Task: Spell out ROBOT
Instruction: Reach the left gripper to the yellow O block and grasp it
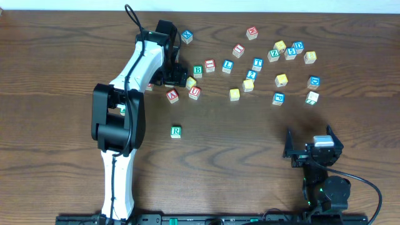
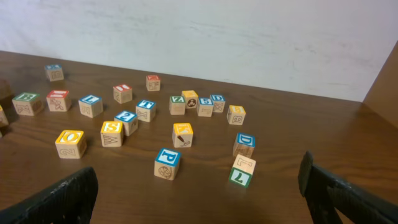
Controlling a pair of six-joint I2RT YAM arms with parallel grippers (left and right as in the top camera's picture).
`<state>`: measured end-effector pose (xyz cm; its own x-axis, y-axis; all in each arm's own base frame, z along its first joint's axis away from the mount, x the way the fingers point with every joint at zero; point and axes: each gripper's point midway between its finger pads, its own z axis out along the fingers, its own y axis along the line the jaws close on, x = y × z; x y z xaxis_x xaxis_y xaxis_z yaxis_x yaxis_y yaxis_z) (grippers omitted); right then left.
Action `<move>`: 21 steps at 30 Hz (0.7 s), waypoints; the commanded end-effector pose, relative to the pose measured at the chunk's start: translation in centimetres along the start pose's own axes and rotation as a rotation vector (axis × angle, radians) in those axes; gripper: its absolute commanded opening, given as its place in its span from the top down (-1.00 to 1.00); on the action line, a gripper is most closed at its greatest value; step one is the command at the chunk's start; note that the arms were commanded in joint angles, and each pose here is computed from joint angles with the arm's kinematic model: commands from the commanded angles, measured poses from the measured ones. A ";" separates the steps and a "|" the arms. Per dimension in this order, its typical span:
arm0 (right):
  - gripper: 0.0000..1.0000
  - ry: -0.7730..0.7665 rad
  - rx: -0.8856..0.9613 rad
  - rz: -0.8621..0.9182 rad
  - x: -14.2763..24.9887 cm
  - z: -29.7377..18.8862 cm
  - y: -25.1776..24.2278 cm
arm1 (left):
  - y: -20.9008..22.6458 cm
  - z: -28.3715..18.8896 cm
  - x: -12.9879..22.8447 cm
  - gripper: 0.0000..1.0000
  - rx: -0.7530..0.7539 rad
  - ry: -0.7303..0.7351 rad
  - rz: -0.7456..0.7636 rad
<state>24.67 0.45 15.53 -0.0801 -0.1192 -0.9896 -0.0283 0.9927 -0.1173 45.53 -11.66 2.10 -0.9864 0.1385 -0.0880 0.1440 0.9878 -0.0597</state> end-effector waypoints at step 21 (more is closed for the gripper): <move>-0.98 0.004 -0.005 -0.011 0.1 0.0 0.1 | -0.1 1.2 -0.6 -0.07 0.009 -0.037 0.013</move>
<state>24.67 0.45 15.53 -0.0801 -0.1192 -0.9896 -0.0283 0.9927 -0.1173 46.46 -11.87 1.17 -0.9814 0.1362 -0.1351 0.1458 0.9872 -0.0639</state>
